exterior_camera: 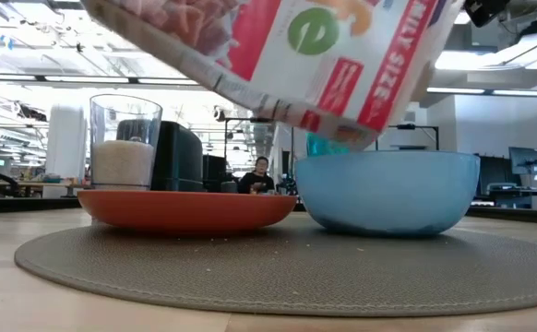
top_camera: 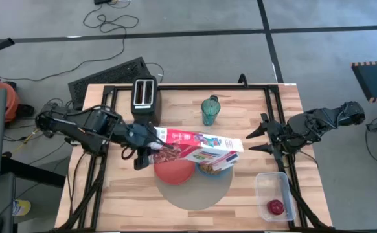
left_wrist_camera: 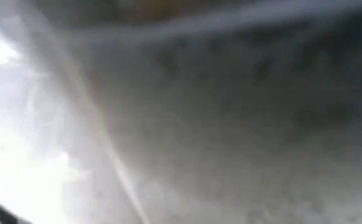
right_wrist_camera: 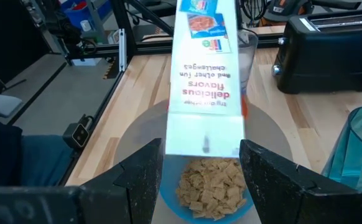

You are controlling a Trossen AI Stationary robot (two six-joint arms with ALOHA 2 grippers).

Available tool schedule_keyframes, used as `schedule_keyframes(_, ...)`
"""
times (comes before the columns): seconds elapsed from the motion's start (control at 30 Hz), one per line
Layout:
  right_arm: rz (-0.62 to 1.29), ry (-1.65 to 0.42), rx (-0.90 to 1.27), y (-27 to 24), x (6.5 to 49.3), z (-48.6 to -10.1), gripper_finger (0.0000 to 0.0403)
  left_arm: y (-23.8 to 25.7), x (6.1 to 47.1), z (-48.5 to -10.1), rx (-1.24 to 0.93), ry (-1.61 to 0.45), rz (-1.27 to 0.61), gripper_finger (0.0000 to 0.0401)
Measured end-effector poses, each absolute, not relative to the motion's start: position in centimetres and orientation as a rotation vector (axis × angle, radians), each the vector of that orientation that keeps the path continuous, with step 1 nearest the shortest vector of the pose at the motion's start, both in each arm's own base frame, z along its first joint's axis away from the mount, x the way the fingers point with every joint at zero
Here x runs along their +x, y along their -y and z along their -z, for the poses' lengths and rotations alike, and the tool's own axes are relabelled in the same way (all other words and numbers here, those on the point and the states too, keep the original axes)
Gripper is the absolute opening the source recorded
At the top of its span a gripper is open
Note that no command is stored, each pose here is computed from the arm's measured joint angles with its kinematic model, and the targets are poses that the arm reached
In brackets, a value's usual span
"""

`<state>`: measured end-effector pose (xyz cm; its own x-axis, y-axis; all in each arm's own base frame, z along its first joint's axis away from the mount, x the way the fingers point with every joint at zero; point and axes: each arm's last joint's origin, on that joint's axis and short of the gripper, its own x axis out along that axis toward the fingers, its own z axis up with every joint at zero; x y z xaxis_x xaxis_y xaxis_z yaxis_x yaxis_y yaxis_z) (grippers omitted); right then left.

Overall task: Arrange a breakfast setting
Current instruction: Pour the cereal from the cereal box into the bowl

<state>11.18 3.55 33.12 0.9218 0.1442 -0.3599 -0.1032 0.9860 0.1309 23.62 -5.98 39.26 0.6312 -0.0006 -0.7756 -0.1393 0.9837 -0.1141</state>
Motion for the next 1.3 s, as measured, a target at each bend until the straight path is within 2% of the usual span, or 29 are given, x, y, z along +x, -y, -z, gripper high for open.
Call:
schedule_keyframes(0.3,-0.128,-0.373,0.110,-3.6,11.2,-33.2,0.0240,6.7,21.1,-37.6,-0.213,-0.799,-0.104,0.0138)
schedule_keyframes(0.7,-0.129,-0.367,0.110,-3.6,11.2,-33.2,0.0240,7.0,20.8,-35.7,-0.204,-0.790,-0.097,0.0138)
schedule_keyframes(0.97,-0.129,-0.368,0.110,-3.6,11.2,-33.2,0.0240,7.5,19.2,-35.7,-0.242,-0.681,-0.096,0.0138)
schedule_keyframes(1.3,-0.129,-0.366,0.110,-3.6,11.2,-33.2,0.0240,7.8,17.9,-33.3,-0.258,-0.593,-0.085,0.0138)
